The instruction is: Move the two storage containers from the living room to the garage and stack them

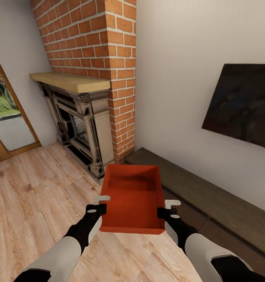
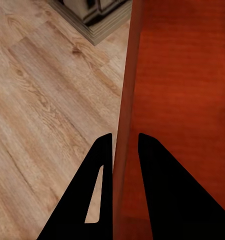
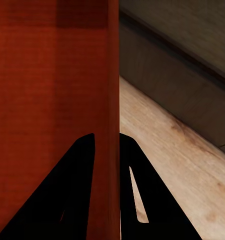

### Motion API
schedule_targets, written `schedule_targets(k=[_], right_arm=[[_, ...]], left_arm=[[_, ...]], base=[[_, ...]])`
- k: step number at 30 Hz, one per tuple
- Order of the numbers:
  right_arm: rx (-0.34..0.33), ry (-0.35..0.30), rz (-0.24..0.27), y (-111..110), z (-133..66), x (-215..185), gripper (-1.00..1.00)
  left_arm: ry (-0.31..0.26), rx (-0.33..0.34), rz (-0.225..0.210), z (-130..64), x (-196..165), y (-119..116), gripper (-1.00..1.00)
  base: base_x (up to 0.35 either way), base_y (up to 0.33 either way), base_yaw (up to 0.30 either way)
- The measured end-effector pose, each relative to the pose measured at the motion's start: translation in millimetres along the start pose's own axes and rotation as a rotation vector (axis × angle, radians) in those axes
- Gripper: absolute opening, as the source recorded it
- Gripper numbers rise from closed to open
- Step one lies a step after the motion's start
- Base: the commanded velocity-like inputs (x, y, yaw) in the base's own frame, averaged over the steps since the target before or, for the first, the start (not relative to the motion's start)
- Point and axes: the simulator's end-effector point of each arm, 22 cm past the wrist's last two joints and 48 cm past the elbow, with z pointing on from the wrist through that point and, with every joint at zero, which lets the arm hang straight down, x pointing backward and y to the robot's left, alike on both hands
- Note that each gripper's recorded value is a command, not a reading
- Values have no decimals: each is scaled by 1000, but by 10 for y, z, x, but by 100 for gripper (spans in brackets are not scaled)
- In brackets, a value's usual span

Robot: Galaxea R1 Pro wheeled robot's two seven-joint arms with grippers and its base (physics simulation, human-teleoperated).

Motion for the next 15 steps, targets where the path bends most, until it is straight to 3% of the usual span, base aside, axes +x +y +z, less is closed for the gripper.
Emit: schedule_targets(k=[15], right_arm=[[-1, -23, 1, -4, -67, -132, -100]], left_arm=[[-23, 0, -3, -74, -128, 6, -100]], base=[[0, 0, 0]])
